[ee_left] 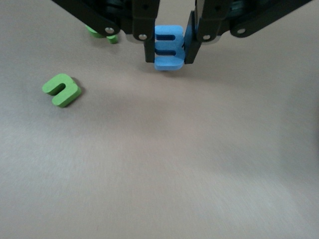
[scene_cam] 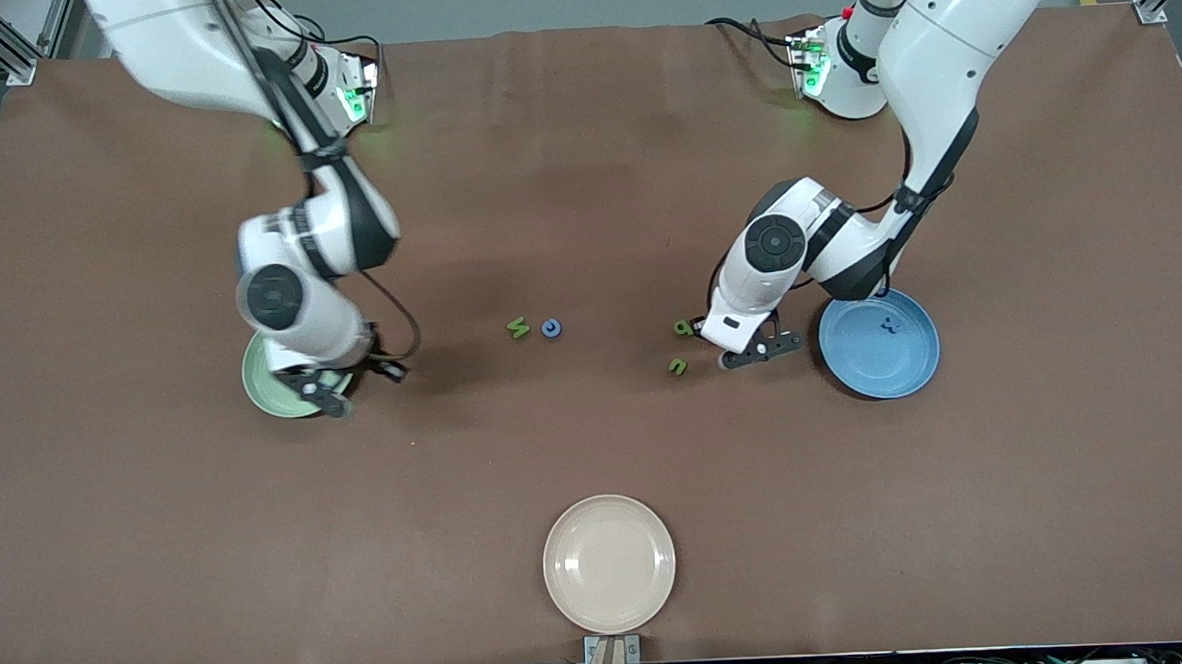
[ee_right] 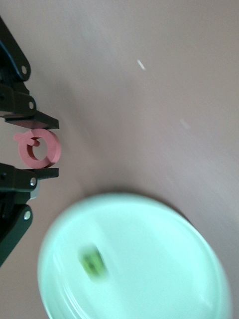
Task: Sort upper and lower case letters into plates
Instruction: 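Put the E in the blue plate and the Q in the green plate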
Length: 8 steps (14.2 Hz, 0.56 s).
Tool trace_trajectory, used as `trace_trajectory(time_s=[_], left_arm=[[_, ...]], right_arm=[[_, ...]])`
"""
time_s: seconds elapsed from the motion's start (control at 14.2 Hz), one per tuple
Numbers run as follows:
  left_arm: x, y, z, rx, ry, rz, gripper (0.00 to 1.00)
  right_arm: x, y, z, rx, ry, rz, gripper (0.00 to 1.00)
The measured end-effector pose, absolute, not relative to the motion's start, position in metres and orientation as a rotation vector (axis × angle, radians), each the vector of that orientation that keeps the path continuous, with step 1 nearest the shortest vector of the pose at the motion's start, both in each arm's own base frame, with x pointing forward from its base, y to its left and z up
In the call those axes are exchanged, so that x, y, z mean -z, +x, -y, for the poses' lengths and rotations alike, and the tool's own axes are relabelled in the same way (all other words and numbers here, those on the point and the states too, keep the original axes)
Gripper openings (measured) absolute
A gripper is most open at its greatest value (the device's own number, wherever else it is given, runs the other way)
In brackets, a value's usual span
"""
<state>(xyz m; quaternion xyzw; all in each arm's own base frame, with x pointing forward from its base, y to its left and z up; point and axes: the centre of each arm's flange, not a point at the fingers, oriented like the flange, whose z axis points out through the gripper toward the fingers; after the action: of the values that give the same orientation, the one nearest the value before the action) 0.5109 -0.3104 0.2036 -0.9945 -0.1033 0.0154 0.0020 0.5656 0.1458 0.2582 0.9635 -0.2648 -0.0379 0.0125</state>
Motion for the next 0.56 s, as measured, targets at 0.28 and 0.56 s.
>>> trace_trajectory(time_s=[0.28, 0.56], left_arm=[[-0.25, 0.538, 0.251, -0.007, -3.068, 0.126, 0.27], [-0.255, 0.55, 0.158, -0.055, -3.047, -0.048, 0.27]], right_arm=[[-0.248, 0.547, -0.034, 0.157, 3.056, 0.668, 0.35], [-0.208, 0.51, -0.026, 0.168, 3.061, 0.628, 0.35]])
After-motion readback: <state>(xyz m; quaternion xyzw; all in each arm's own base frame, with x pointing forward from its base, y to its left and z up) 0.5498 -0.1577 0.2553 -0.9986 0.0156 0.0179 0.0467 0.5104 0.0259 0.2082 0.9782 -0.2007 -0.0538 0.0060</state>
